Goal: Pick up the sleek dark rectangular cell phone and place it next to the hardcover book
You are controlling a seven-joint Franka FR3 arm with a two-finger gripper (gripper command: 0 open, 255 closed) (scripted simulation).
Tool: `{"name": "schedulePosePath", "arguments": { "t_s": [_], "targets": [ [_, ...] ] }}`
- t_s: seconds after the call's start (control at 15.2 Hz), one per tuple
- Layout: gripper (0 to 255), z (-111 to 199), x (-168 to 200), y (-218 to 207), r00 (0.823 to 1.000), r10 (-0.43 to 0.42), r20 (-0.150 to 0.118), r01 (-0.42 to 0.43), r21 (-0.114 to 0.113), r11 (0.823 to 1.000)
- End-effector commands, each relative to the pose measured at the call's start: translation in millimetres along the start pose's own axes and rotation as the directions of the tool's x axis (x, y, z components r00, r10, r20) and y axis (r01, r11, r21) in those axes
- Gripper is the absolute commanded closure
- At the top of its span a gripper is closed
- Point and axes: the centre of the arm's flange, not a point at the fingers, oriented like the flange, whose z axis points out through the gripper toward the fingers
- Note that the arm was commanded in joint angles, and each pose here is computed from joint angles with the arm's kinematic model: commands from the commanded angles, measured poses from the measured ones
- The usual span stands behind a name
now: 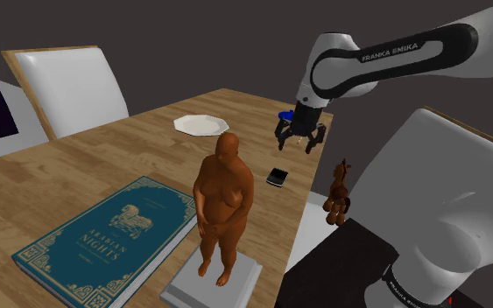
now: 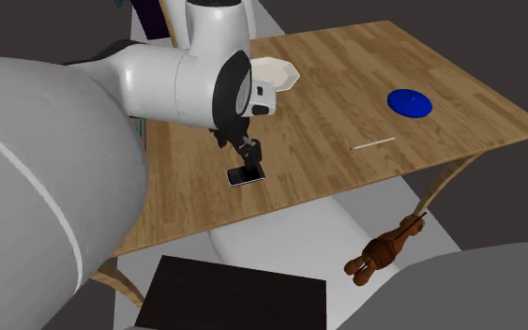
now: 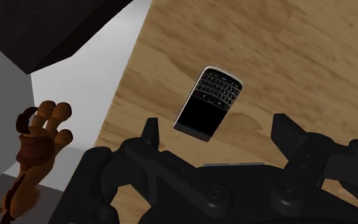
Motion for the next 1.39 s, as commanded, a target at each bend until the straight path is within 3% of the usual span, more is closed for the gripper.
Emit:
{"name": "schedulePosePath", "arguments": {
  "t_s": [0.0, 0.2, 0.4, 0.92, 1.32],
  "targets": [
    [0, 26, 13, -2, 0.996, 0.093, 0.011, -0.093, -0.002, 0.996],
    [0, 62, 32, -5, 0.974, 0.223, 0.028, -0.223, -0.008, 0.975],
    [0, 98, 50, -6, 0.936, 0.348, 0.044, -0.348, -0.016, 0.937],
    [0, 138, 48, -6, 0.936, 0.348, 0.044, -0.348, -0.016, 0.937],
    [0, 138, 48, -6, 0.936, 0.348, 0.044, -0.348, -0.016, 0.937]
  ]
}}
